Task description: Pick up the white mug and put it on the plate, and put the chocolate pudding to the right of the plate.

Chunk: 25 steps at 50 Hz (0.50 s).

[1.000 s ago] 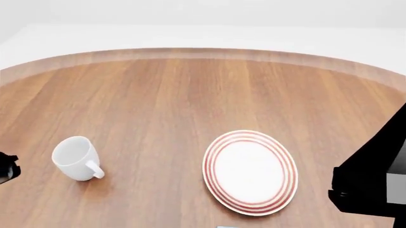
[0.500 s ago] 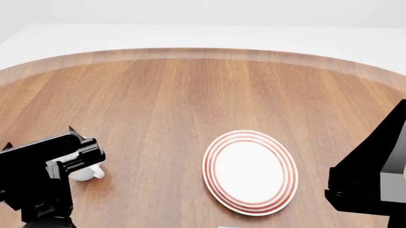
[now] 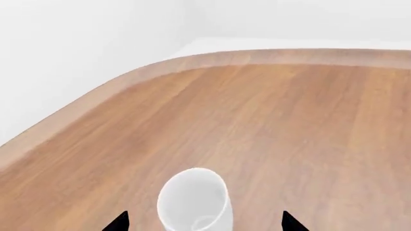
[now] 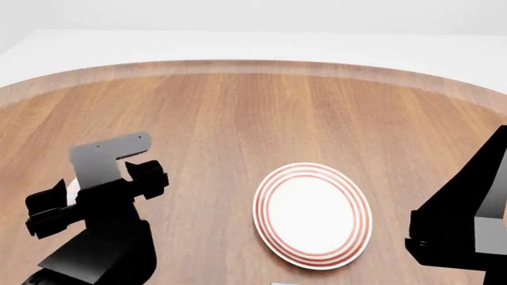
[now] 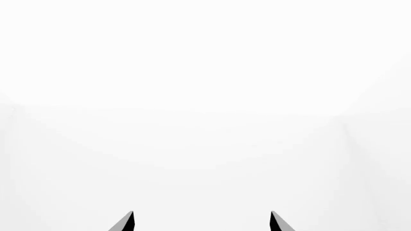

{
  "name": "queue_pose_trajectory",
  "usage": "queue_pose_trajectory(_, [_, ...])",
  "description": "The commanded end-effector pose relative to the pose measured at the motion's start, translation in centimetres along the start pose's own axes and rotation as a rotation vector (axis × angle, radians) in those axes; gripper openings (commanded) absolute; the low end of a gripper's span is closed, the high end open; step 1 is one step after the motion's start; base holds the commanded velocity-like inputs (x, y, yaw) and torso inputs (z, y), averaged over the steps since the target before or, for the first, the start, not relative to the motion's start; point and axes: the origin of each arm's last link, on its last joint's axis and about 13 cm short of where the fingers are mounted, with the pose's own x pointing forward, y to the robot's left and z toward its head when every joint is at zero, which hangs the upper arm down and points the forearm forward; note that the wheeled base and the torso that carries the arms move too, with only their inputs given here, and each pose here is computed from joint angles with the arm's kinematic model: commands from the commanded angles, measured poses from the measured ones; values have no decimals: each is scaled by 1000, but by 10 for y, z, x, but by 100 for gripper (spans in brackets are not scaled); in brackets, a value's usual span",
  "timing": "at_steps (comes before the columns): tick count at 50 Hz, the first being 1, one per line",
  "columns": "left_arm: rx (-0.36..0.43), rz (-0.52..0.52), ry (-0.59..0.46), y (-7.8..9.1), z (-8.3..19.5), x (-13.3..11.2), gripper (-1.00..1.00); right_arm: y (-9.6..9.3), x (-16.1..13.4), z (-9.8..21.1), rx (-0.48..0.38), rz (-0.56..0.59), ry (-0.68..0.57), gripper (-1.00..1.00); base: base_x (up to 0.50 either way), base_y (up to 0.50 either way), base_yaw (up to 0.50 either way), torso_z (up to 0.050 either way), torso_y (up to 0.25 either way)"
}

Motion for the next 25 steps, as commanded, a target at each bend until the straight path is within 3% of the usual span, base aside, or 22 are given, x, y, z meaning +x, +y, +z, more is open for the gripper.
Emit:
queue_pose_trajectory(1, [-55, 67, 100, -22, 15, -1, 100, -1, 0, 2, -27, 4, -7, 100, 0, 0, 0, 0, 0])
queue_pose_trajectory(4, [-88, 124, 102, -25, 20, -1, 100, -1, 0, 2, -27, 7, -9, 100, 0, 0, 0, 0, 0])
queue_pose_trajectory(18, [-191, 178, 213, -46, 8, 13, 100, -1, 1, 3, -27, 10, -6, 100, 0, 0, 0, 0, 0])
queue_pose_trajectory(25, [-173, 161, 252, -53, -2, 22, 100, -1, 1, 3, -25, 11, -6, 100, 0, 0, 0, 0, 0])
